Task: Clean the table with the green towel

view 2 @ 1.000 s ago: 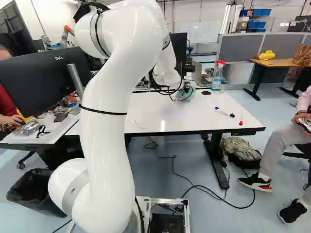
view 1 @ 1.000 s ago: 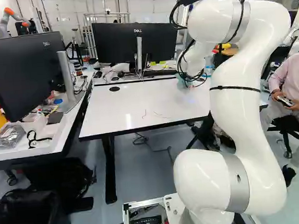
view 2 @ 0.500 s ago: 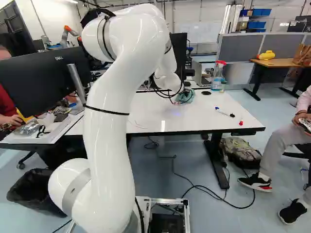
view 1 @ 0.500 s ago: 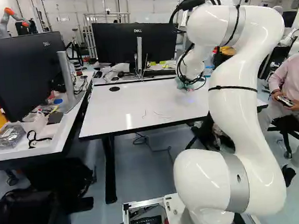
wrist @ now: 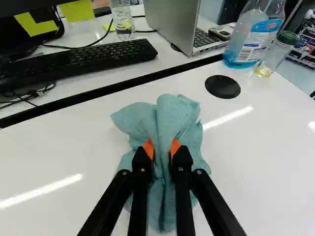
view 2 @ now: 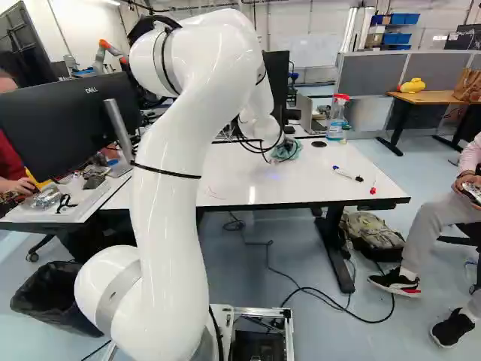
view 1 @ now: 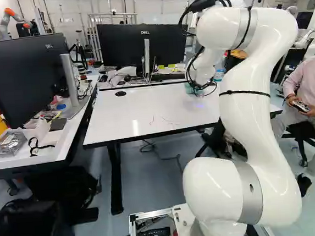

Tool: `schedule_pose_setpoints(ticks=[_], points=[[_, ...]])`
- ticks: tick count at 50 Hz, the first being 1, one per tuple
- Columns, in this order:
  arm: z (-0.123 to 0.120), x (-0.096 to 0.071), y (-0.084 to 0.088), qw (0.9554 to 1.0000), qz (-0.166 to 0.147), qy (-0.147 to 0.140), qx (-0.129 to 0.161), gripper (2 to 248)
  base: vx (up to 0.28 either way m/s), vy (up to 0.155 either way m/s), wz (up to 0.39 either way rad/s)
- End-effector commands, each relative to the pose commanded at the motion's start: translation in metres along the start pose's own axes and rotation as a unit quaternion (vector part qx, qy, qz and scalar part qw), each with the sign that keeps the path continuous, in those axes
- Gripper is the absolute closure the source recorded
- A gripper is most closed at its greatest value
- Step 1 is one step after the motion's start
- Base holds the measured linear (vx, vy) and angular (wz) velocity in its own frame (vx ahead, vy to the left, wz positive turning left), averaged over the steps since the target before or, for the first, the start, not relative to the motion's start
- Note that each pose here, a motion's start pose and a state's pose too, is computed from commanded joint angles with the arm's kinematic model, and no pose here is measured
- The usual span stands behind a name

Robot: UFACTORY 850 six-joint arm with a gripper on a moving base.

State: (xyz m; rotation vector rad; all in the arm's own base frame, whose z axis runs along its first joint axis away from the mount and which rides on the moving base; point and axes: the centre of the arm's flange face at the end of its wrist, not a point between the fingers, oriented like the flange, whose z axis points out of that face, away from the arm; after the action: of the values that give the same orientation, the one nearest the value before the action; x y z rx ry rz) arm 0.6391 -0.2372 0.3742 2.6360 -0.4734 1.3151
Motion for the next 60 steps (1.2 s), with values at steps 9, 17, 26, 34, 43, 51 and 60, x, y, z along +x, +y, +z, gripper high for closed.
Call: schedule_pose_setpoints(ticks=[9, 17, 26, 34, 43, 51, 60], points=[[0.000, -0.001, 0.000, 1.0000, 0.000, -0.005, 0.000, 195, 0.000, 0.000, 0.000], [0.000, -0.002, 0.000, 1.0000, 0.000, -0.010, 0.000, 195, 0.000, 0.000, 0.000], [0.000, -0.003, 0.000, 0.9999, 0.000, -0.016, 0.000, 195, 0.000, 0.000, 0.000], [0.000, -0.003, 0.000, 0.9998, 0.000, -0.019, 0.000, 195, 0.000, 0.000, 0.000], [-0.003, -0.005, 0.002, 0.9998, 0.001, -0.021, -0.001, 195, 0.000, 0.000, 0.000], [-0.011, -0.010, 0.009, 0.9997, 0.004, -0.025, -0.005, 195, 0.000, 0.000, 0.000], [-0.014, -0.011, 0.021, 0.9995, 0.010, -0.026, -0.013, 195, 0.000, 0.000, 0.000]])
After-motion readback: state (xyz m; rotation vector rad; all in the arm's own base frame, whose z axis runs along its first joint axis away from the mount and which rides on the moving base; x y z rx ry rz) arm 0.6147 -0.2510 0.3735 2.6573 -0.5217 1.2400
